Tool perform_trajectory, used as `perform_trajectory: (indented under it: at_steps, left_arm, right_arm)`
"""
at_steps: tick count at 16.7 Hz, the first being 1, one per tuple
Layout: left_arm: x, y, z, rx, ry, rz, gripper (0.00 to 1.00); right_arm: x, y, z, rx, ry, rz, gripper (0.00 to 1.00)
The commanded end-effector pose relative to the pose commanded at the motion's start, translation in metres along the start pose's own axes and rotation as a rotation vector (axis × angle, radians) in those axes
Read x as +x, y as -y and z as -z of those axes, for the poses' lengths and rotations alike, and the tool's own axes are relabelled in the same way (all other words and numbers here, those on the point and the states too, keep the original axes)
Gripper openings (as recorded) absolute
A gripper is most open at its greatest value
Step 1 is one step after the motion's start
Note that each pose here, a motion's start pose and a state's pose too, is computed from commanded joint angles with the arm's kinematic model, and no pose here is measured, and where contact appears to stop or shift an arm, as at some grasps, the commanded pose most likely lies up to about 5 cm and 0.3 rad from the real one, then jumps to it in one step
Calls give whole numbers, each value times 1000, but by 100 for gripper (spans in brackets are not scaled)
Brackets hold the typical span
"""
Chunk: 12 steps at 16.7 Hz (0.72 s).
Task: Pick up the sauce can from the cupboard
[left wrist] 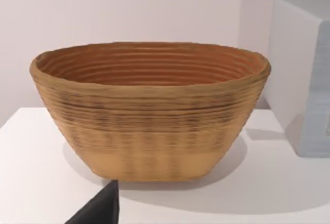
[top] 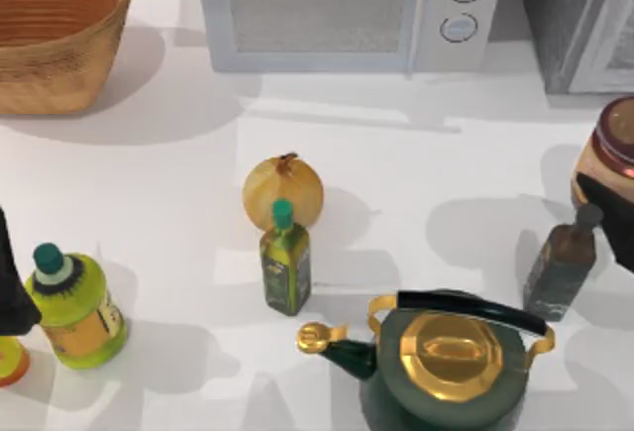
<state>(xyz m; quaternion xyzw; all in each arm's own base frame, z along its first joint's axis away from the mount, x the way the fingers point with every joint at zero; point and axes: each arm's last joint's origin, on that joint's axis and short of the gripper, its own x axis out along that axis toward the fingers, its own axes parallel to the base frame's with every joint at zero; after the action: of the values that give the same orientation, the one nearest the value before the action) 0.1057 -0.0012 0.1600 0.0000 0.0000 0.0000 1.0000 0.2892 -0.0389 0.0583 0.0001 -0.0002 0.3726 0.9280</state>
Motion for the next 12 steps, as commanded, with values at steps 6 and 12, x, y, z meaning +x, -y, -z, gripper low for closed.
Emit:
perform_trajectory:
  at_steps: [6, 12]
  left_arm:
    - [0, 0, 0, 0, 0, 0, 100]
    - [0, 0, 0, 0, 0, 0, 100]
  right_arm:
    - [0, 0, 0, 0, 0, 0, 53]
    - [0, 0, 0, 0, 0, 0, 98]
